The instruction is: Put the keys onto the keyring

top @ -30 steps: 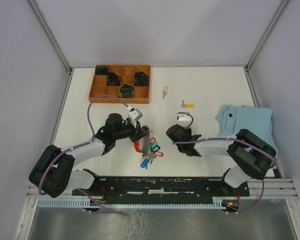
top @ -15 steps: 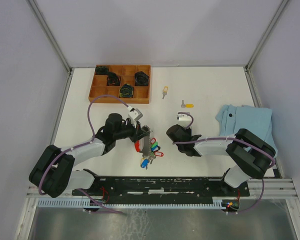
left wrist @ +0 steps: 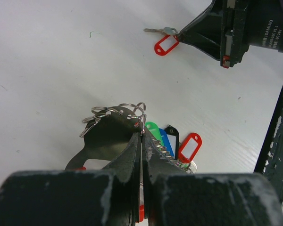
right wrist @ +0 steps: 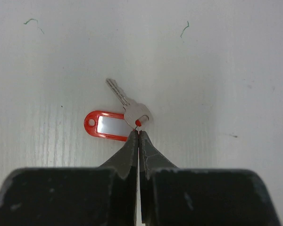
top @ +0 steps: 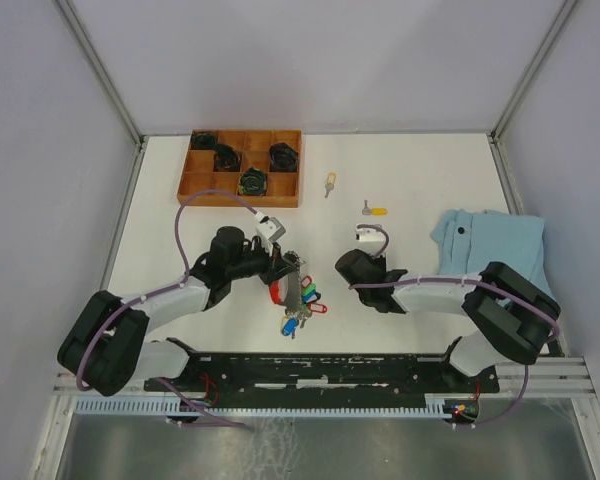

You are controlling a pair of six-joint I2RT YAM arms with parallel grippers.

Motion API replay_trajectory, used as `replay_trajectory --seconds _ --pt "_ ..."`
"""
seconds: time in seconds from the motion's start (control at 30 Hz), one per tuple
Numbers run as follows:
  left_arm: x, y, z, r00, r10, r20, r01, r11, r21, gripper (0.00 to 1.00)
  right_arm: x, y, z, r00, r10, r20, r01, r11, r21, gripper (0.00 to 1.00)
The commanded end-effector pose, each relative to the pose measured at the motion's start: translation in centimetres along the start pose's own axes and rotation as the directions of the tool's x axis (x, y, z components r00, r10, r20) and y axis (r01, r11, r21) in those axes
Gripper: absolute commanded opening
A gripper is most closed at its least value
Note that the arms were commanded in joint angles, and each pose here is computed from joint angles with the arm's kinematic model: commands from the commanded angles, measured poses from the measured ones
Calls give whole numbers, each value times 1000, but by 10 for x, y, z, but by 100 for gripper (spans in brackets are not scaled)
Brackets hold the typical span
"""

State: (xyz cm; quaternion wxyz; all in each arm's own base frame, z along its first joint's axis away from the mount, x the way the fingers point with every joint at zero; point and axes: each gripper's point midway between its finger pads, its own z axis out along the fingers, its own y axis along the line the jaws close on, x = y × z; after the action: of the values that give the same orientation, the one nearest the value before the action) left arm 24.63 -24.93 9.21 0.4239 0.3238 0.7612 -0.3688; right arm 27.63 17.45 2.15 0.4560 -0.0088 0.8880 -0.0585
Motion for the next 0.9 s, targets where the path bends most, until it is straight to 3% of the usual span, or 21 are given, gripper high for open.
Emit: replay_trajectory --seconds 0.0,0.23,0.53,0.73,0.87 --pt "-29 -6 -2 994 89 65 -90 996 22 3 -25 -5 -20 999 -47 -13 47 999 -21 1" --pt "-32 -6 -5 993 102 65 -103 995 13 3 -47 -5 -66 941 -259 -216 232 962 -145 1" --pt "-39 -6 -9 989 124 82 -124 992 -2 3 -18 -17 -131 739 -467 -486 310 876 -369 1" --pt "-38 -6 -9 989 122 79 -122 993 -3 3 6 -11 -122 597 -575 -559 364 815 -450 1" --pt "-39 -8 -11 989 123 84 -123 992 -1 3 14 9 -96 552 -621 -557 384 782 -491 1"
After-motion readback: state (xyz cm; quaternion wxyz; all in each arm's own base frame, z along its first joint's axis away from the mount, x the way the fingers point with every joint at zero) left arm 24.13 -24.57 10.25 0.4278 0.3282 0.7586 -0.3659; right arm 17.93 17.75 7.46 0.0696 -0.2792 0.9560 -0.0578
